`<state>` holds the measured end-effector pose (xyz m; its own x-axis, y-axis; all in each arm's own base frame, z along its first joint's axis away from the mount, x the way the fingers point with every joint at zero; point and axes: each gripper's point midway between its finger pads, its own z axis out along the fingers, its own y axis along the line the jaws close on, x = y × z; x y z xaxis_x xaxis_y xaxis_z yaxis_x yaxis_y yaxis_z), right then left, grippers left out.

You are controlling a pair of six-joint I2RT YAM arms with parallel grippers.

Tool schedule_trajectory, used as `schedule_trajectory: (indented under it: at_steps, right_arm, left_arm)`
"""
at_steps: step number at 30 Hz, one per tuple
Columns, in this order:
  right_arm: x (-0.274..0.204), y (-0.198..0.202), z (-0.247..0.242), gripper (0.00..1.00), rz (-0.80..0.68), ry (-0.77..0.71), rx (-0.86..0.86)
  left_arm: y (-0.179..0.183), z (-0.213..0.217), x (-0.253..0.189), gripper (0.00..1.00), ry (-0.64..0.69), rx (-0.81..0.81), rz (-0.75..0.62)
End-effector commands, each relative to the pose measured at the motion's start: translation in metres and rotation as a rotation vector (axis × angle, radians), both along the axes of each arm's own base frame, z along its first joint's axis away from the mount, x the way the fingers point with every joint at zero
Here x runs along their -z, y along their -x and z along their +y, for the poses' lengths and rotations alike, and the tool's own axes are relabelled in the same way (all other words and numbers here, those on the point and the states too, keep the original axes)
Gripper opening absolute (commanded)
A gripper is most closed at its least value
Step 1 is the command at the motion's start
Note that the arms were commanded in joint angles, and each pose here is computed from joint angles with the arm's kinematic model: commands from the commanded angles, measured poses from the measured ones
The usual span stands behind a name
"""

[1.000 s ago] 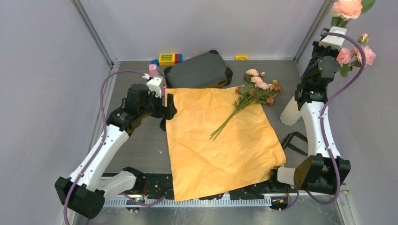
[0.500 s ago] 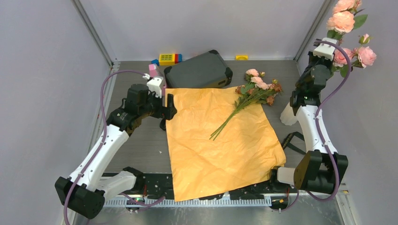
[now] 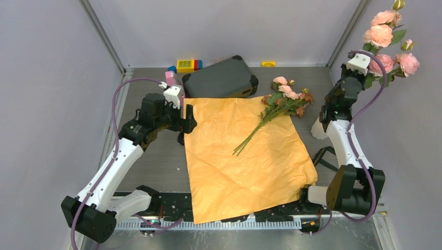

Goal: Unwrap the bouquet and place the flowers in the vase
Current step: Insert the fake flower into the vase.

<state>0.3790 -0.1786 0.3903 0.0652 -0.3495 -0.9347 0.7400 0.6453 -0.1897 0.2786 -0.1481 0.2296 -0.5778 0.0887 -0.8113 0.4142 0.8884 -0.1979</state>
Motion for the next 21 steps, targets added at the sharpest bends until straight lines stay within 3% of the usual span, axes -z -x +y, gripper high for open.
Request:
schedule_trajectory:
  at_steps: [1, 8, 21]
  right_arm:
    - [-0.012, 0.013, -0.002, 0.05, -0.138, -0.058, 0.014]
    - [0.008, 0.014, 0.002, 0.14, -0.141, -0.123, -0.014]
    - [0.034, 0.025, 0.003, 0.22, -0.135, -0.202, -0.012]
  left_arm:
    - [-0.002, -0.003, -0.003, 0.92, 0.017, 0.015, -0.013]
    - [-0.002, -0.003, -0.003, 0.92, 0.017, 0.015, -0.014]
    - [-0.002, -0.005, -0.003, 0.92, 0.020, 0.020, -0.010]
